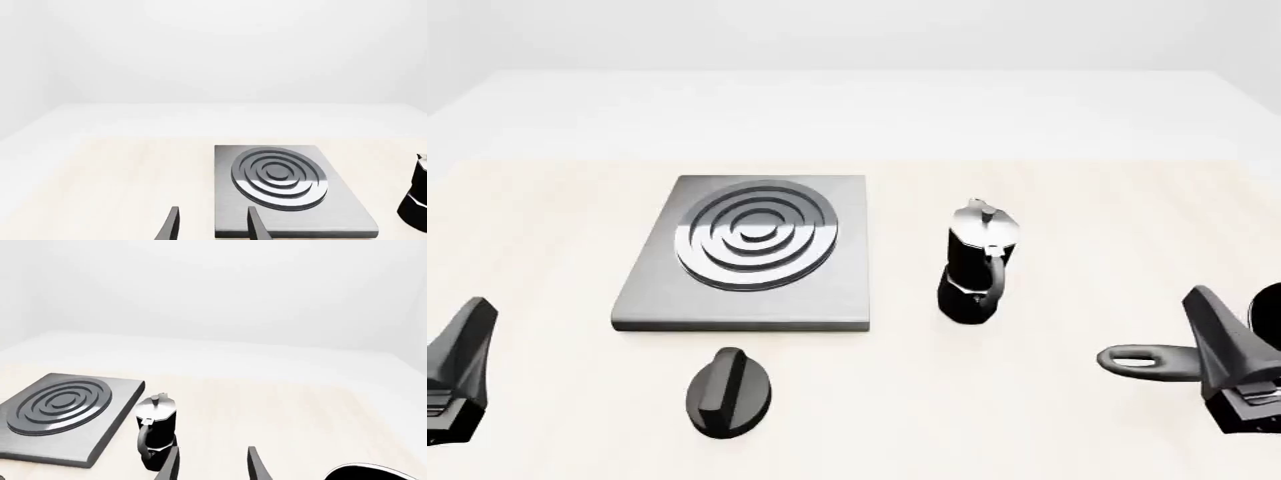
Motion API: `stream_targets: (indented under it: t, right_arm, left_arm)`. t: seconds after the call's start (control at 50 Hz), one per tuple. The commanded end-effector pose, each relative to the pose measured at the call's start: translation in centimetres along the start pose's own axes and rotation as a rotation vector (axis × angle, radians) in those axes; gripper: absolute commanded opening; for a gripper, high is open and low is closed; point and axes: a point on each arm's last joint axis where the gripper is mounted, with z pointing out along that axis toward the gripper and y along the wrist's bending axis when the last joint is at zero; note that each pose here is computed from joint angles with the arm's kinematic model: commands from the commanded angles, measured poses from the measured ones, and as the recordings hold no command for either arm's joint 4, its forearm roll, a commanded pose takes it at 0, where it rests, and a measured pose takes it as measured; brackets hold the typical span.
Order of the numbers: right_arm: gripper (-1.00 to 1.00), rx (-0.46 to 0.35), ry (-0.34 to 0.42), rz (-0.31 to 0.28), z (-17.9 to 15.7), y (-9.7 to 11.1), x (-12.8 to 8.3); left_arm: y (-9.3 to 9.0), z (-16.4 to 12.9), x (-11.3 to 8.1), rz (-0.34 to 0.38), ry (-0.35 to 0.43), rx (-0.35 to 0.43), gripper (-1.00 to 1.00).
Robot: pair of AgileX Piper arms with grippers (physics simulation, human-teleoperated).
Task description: Put the moka pot on the stove.
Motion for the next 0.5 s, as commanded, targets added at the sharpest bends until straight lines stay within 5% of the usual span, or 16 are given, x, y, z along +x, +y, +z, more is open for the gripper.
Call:
stream_targets:
  t: [0.02, 0.5]
  right_arm:
    - [1.00, -0.038, -0.004, 0.012, 0.01, 0.24, -0.41]
    - [1.00, -0.103, 0.007, 0.013, 0.49, 0.72, -0.22]
  left_arm:
    - [0.00, 0.00, 0.00, 0.000, 0.000, 0.000, 1.00]
    - [0.00, 0.00, 0.00, 0.000, 0.000, 0.000, 1.00]
